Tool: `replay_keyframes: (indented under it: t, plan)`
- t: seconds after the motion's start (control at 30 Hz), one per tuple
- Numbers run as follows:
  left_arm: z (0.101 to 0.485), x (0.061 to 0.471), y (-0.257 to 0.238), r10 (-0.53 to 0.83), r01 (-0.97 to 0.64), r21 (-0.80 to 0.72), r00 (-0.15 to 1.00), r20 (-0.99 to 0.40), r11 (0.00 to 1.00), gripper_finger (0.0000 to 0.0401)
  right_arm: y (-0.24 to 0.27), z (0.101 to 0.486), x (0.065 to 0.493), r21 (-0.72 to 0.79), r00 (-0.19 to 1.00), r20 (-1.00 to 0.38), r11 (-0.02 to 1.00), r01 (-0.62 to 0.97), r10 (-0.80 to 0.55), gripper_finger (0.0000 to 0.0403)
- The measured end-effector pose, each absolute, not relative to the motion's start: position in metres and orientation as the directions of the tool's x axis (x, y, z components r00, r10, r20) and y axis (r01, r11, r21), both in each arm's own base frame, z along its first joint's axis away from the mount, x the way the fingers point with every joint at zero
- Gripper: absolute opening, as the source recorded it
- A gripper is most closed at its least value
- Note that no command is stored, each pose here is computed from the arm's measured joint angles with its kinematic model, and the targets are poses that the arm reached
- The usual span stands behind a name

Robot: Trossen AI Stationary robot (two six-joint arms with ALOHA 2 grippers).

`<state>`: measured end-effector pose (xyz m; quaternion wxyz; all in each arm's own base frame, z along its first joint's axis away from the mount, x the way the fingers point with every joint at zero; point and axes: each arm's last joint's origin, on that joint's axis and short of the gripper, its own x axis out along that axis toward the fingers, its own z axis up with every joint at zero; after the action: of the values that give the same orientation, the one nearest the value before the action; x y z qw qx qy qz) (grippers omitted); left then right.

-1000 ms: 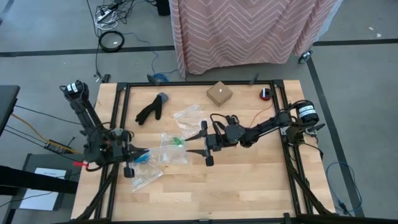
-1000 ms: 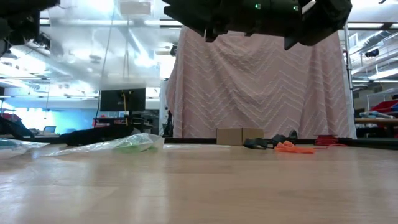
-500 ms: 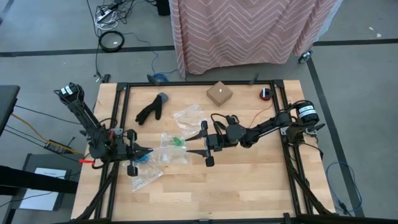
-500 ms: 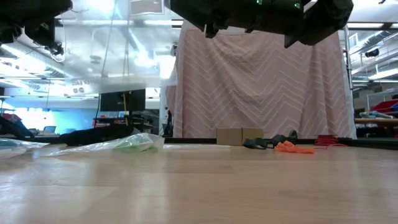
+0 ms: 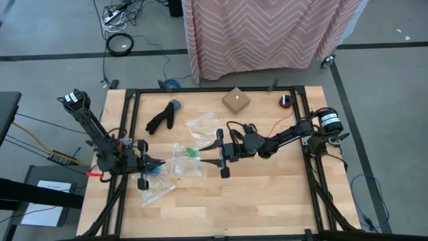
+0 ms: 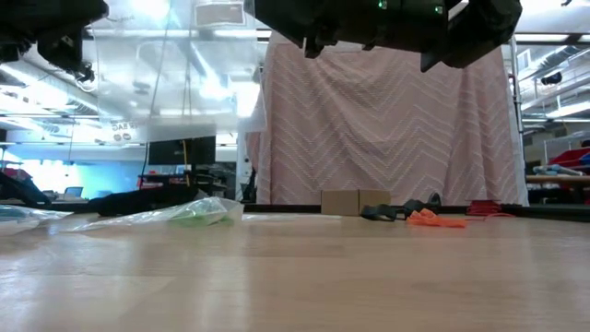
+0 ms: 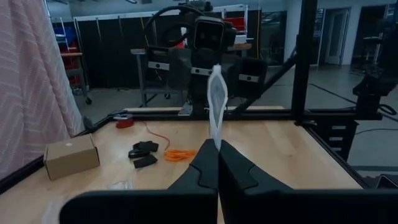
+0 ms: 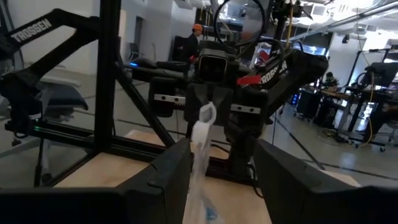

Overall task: Sort rubber bands
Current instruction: Open the transparent zip bag

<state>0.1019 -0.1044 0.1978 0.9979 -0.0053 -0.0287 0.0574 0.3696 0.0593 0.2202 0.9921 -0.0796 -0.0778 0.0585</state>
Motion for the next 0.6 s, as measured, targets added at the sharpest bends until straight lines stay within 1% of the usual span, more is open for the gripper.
replay_keyframes:
  t: [0.2,0.3,0.4,0.57,0.6]
  plan:
    - [0.1948,0.1031,-0.1062,0.114,-0.114,-0.010,0.992,0.046,0.993,0.0001,0.0587,0.2189,0.3699,-0.165,0.986,0.132,0.983,-0.079,0.102,0.0149]
    - [0.1948,0.1031,-0.1061,0.119,-0.118,-0.010,0.992,0.045,0.993,0.0001,0.0587,0.2169,0.3701,-0.169,0.988,0.112,0.982,-0.082,0.102,0.0131]
    - [0.1948,0.1032,-0.1058,0.126,-0.125,-0.012,0.991,0.045,0.992,0.0001,0.0588,0.2150,0.3703,-0.178,0.991,0.092,0.980,-0.085,0.103,0.0098]
    - [0.1949,0.1052,-0.1041,0.135,-0.134,-0.017,0.990,0.046,0.991,0.0001,0.0588,0.2136,0.3704,-0.183,0.992,0.077,0.979,-0.087,0.103,0.0017]
    - [0.1948,0.1059,-0.1035,0.140,-0.140,-0.017,0.989,0.046,0.990,0.0001,0.0588,0.2136,0.3704,-0.188,0.992,0.077,0.978,-0.087,0.103,0.0009]
